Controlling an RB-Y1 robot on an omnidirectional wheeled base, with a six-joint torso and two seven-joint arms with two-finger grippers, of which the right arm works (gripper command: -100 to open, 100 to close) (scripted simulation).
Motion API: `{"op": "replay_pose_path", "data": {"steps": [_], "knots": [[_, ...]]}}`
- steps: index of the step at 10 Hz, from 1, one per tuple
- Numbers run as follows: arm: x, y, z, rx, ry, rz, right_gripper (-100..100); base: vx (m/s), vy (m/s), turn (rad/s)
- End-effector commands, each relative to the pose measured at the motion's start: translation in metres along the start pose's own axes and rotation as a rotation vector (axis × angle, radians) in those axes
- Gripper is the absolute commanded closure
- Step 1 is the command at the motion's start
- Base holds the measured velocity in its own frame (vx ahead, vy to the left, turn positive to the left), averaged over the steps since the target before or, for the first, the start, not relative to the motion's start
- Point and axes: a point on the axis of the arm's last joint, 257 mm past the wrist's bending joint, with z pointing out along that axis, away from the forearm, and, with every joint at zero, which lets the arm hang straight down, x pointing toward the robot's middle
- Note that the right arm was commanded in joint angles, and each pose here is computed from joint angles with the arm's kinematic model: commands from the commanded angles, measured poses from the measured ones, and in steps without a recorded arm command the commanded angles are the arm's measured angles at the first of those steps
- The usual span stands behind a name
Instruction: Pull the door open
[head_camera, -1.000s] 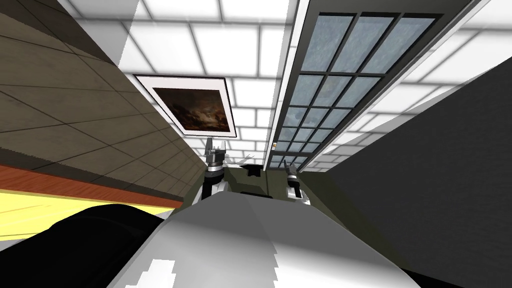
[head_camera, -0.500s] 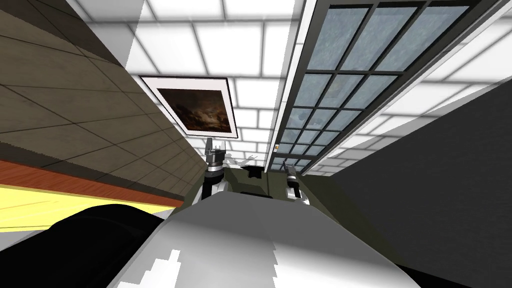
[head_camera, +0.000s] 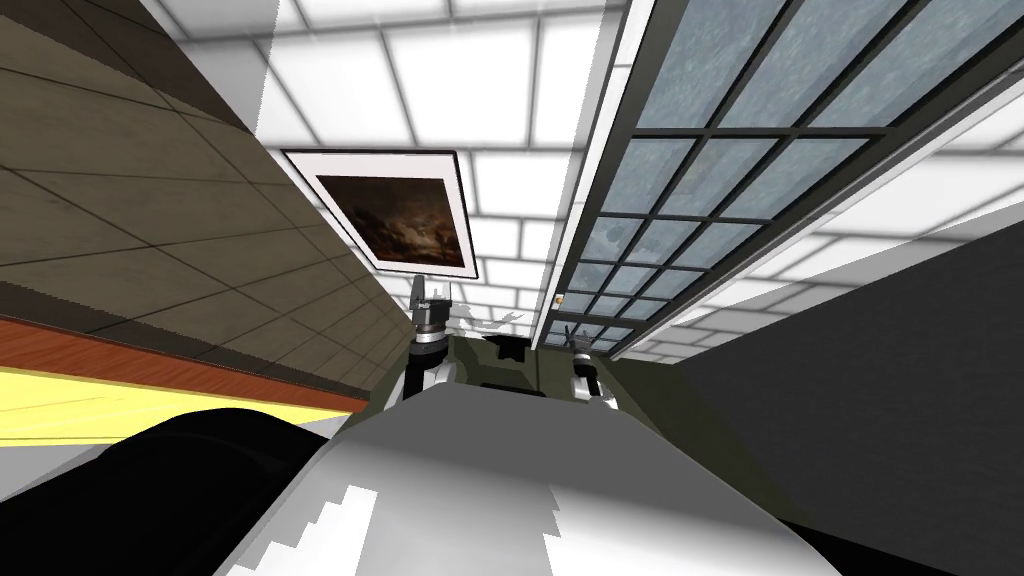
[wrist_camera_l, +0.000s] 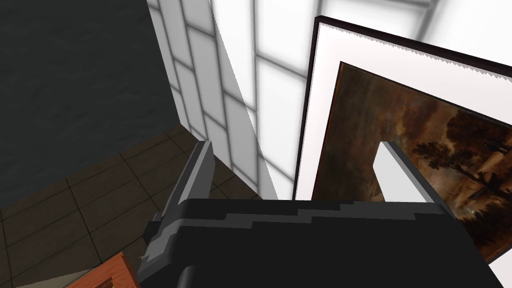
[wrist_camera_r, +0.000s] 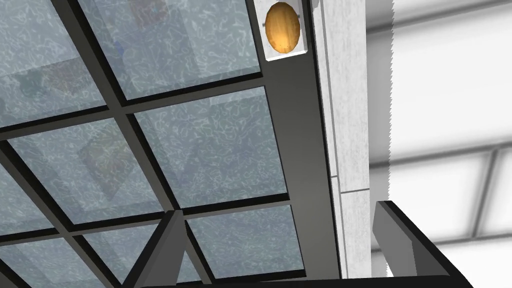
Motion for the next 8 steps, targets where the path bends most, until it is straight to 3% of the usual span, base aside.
{"op": "replay_pose_path", "data": {"steps": [1,8], "knots": [[0.004,-0.001,-0.0004,0.003,0.009,-0.013,-100,0.058,-0.010,0.018],[0.030,-0.005,-0.0069,0.020,0.078,-0.117,-100,0.082,-0.014,0.071]]}}
